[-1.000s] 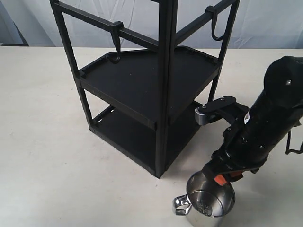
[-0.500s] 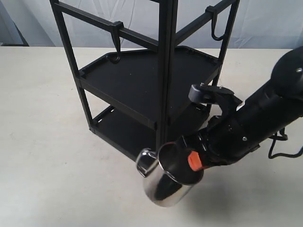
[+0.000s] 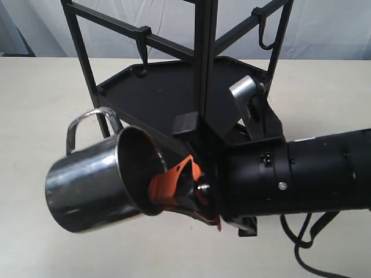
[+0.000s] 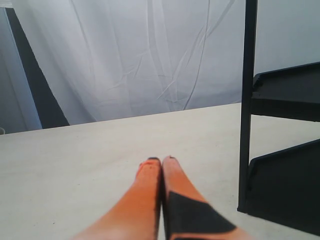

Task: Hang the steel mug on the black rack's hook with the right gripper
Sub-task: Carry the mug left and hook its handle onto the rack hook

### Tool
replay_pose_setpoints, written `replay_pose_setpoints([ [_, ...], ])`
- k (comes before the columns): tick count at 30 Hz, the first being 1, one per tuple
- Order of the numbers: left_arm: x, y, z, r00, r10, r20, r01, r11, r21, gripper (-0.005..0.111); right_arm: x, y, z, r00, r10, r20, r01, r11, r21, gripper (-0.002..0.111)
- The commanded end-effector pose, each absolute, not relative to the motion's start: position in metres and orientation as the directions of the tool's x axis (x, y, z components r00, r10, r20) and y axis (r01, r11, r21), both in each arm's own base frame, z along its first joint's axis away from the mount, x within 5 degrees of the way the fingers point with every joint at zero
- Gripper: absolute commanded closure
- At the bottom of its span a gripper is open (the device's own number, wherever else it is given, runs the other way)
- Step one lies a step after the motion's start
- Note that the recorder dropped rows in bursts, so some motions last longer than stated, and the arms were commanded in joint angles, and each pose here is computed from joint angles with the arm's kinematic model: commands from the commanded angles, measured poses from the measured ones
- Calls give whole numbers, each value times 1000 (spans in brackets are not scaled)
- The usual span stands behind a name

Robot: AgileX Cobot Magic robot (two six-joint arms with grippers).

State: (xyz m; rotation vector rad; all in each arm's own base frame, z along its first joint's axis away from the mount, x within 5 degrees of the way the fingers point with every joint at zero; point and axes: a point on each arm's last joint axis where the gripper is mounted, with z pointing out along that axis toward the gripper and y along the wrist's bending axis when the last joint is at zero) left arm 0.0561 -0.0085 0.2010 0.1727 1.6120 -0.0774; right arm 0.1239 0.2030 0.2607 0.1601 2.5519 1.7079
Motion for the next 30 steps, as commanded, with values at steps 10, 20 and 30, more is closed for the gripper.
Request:
replay_pose_setpoints([
  [10,56,-9,202,-31,60,-998,163,985,55,105,158,212,272,-895,443,-47,144,387,911,109],
  [20,56,-9,202,-31,60,-998,163,985,55,105,167,218,262,-879,475,-46,180,419,890,109],
  [30,56,-9,202,-31,60,-998,163,985,55,105,162,207,239,-867,496,-47,226,476,850,109],
])
